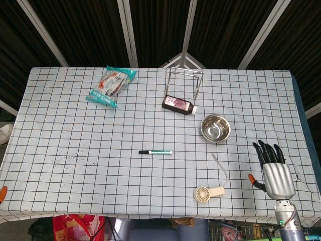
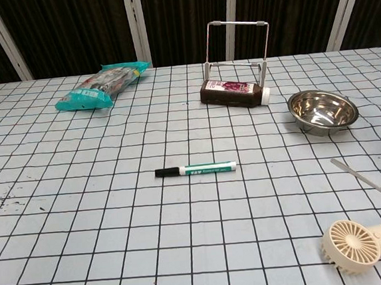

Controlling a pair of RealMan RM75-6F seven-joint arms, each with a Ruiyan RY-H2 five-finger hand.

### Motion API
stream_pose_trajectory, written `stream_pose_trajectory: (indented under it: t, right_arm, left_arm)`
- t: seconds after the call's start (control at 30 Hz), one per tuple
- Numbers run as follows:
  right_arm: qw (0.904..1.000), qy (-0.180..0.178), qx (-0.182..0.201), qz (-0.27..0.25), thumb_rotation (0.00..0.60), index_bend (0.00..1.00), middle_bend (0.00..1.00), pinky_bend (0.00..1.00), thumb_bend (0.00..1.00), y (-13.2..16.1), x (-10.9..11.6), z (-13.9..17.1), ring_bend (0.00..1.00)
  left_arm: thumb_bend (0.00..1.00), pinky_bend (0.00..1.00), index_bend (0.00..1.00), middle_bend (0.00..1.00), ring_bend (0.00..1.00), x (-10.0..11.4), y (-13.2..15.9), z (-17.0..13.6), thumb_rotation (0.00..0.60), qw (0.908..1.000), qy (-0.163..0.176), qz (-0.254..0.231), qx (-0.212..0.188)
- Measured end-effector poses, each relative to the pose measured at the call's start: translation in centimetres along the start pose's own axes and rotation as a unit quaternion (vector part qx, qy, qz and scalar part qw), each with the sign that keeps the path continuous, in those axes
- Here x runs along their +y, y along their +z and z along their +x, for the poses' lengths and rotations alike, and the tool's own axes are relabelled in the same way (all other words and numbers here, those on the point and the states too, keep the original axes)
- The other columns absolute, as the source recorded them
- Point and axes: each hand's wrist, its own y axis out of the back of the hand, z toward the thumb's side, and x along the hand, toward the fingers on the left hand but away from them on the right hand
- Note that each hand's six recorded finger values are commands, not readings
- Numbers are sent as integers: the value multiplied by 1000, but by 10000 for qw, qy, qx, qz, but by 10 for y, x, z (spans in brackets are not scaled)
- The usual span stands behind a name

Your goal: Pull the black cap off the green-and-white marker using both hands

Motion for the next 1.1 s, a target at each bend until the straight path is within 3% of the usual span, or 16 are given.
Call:
stream_pose_trajectory:
  t: [0.43,0.83,1.1]
  right_arm:
    - [9985,185,102,-498,600,192,68,0,256,33,-18,-28,107]
    - [9914,659,690,-894,600,268,68,0,256,140,-48,-88,107]
    - [9847,1230,787,-945,600,271,68,0,256,199,-89,-109,107]
  left_arm:
    - [481,0,71,0,0,3,-8,-7,600,10000,26,-22,74]
    - [481,0,71,0,0,3,-14,-6,600,9998,-9,81,180]
    - [481,0,70,0,0,-5,-21,0,600,9996,-126,66,242]
